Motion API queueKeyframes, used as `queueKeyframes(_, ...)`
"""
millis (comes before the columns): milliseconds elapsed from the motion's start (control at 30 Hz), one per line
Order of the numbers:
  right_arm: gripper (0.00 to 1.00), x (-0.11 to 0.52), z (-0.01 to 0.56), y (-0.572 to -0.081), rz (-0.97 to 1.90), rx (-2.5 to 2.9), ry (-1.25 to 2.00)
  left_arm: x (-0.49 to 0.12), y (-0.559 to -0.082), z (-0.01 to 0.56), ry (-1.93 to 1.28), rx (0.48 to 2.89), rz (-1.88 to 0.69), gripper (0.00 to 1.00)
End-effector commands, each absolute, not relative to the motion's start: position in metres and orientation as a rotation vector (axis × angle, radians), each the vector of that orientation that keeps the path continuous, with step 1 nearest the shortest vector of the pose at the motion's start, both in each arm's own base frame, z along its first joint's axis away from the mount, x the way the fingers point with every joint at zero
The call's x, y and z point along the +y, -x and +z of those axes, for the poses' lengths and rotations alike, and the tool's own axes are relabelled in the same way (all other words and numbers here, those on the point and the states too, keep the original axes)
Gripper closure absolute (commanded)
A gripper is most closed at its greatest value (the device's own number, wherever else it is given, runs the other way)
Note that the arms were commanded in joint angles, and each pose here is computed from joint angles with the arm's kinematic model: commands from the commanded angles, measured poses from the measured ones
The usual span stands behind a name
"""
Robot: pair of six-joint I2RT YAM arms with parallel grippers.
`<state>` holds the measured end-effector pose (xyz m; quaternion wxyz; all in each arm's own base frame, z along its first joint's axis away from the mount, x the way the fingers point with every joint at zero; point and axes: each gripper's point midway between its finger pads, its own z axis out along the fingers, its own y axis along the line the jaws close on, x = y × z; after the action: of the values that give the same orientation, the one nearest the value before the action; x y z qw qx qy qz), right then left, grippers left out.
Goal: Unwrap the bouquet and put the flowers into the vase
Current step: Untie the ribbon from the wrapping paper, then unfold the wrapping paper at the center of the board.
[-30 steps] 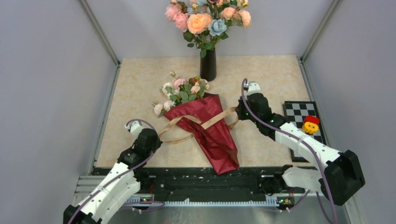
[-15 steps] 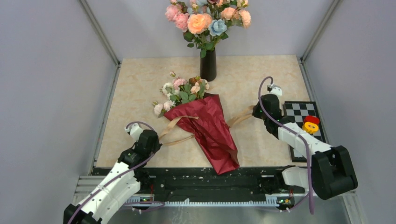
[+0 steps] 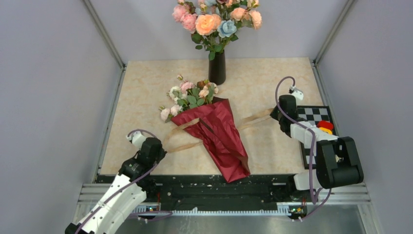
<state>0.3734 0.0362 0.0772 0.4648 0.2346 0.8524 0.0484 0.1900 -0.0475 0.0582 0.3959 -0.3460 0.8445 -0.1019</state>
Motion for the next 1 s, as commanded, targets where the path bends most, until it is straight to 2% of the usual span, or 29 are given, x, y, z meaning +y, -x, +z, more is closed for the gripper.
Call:
queueKeyframes(0,1.0,0.032,0.1,-0.397,0.169,1.998,-0.6,-0.048,-0.192,0.072,0.894,2.11,-0.291,0.81)
queueKeyframes(33,1.0,0.033,0.1,-0.397,0.181,2.004,-0.594,-0.05,-0.193,0.077,0.878,2.105,-0.304,0.7)
queueKeyframes(67,0.95,0.034,0.1,-0.397,0.192,2.009,-0.585,-0.051,-0.195,0.082,0.861,2.098,-0.314,0.61)
queueKeyframes(167,0.64,0.036,0.104,-0.396,0.207,2.007,-0.566,-0.055,-0.203,0.102,0.78,2.073,-0.334,0.42)
queueKeyframes(233,0.47,0.038,0.109,-0.394,0.22,1.995,-0.551,-0.061,-0.211,0.116,0.685,2.064,-0.351,0.34)
queueKeyframes(267,0.42,0.039,0.112,-0.393,0.228,1.989,-0.543,-0.066,-0.217,0.124,0.633,2.061,-0.359,0.31)
queueKeyframes(400,0.31,0.042,0.126,-0.388,0.255,1.971,-0.511,-0.084,-0.236,0.139,0.43,2.103,-0.354,0.21)
queueKeyframes(500,0.24,0.042,0.135,-0.381,0.259,1.96,-0.485,-0.092,-0.25,0.135,0.344,2.164,-0.31,0.17)
queueKeyframes(633,0.21,0.043,0.148,-0.371,0.268,1.94,-0.442,-0.105,-0.261,0.12,0.311,2.255,-0.297,0.17)
queueKeyframes(733,0.21,0.048,0.156,-0.365,0.299,1.934,-0.404,-0.111,-0.266,0.105,0.351,2.298,-0.307,0.24)
queueKeyframes(967,0.25,0.07,0.152,-0.359,0.417,1.968,-0.318,-0.107,-0.271,0.077,0.483,2.286,-0.292,0.31)
